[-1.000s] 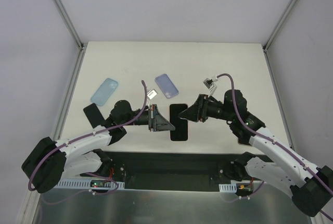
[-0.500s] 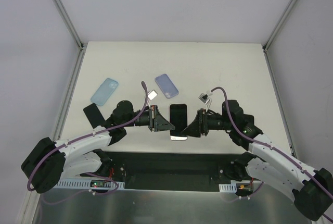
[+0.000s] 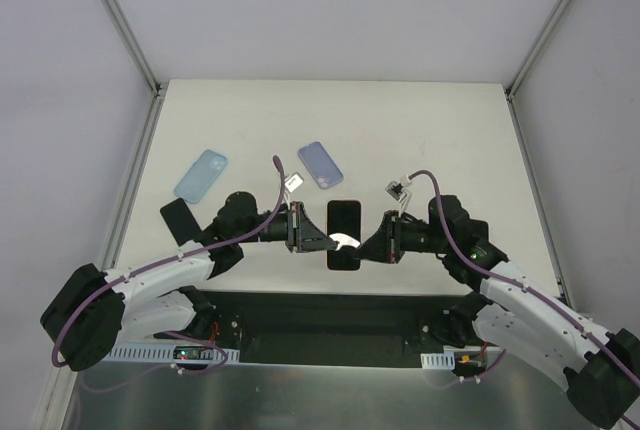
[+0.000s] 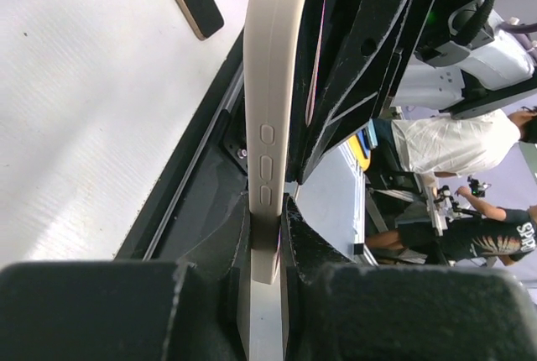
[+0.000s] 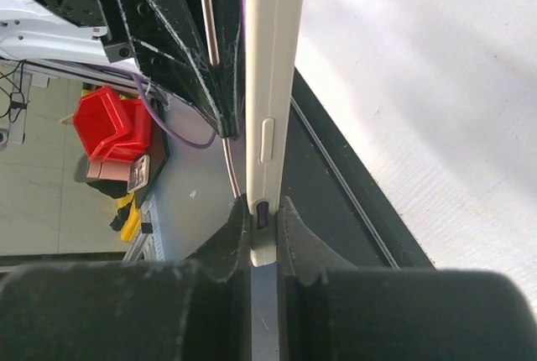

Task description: Put the phone into the phone case

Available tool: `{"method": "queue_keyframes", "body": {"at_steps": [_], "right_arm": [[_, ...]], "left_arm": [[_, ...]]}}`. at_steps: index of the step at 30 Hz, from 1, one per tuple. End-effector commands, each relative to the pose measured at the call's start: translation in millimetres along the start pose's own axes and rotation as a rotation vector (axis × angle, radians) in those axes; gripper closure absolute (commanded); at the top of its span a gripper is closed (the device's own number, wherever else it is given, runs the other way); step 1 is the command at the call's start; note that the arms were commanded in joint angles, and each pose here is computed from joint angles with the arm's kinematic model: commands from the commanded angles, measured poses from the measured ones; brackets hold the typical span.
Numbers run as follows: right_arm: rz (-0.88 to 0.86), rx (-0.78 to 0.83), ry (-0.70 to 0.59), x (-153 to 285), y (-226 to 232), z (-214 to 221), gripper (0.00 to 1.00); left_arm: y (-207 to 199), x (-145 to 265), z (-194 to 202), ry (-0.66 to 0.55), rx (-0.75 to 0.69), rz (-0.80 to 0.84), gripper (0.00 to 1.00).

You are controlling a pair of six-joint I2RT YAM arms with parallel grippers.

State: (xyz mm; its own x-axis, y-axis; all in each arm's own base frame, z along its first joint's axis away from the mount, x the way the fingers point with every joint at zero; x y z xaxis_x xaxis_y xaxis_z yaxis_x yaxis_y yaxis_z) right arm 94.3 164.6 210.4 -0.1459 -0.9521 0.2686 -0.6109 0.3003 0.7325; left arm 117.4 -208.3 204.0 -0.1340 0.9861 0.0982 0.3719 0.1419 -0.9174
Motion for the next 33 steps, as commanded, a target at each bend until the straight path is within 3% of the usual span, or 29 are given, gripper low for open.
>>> {"method": "queue_keyframes", "body": {"at_steps": [1,3,4,5,7,9,10,11,17,25,33], "right_arm": [[0.021,0.041,-0.082,0,10,-16,0.99],[0.046,0.058,-0.081,0,9,-19,0.99],[0.074,0.053,-0.069,0,9,-22,0.99],[0.104,0.049,-0.058,1,8,-22,0.99],[0.202,0.04,-0.024,2,-1,-22,0.99],[0.265,0.03,-0.023,5,-3,-28,0.99],[0.327,0.008,0.007,5,-11,-26,0.99],[0.346,0.012,0.007,6,-11,-31,0.99],[0.453,-0.097,0.135,-7,-50,-44,0.99],[0.453,-0.234,0.203,-23,-93,-68,0.99],[0.588,-0.433,0.278,-18,-148,-47,0.93]], "left_arm": [[-1,-3,-13,-0.071,-0.065,-0.075,0.92],[2,-2,-14,-0.083,-0.069,-0.139,0.75],[-1,0,-16,-0.1,-0.08,-0.163,0.58],[2,2,-19,-0.132,-0.103,-0.22,0.5],[-1,9,-21,-0.123,-0.089,-0.324,0.36],[-13,17,-31,-0.16,-0.159,-0.368,0.29],[-14,25,-29,-0.16,-0.159,-0.415,0.11],[-15,30,-29,-0.159,-0.192,-0.448,0.02],[-24,55,-35,-0.215,-0.284,-0.641,0.01],[-18,72,-23,-0.178,-0.308,-0.739,0.01],[-12,82,-20,-0.202,-0.303,-0.827,0.01]]}}
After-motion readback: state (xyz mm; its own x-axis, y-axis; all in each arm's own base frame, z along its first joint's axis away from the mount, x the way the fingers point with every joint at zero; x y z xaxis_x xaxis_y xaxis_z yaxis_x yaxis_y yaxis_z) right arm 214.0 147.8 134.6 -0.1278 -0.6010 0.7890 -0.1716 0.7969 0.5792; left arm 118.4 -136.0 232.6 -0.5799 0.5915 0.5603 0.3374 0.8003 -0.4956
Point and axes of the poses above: each gripper's point midway between its finger pads, its own x axis back along the fingers, its own y axis along the line the jaws close on, z = x × y, the point moved 10 cm from there along x, back along the fingers, and after that the axes turned 6 degrees about x, right-handed, at the moved point
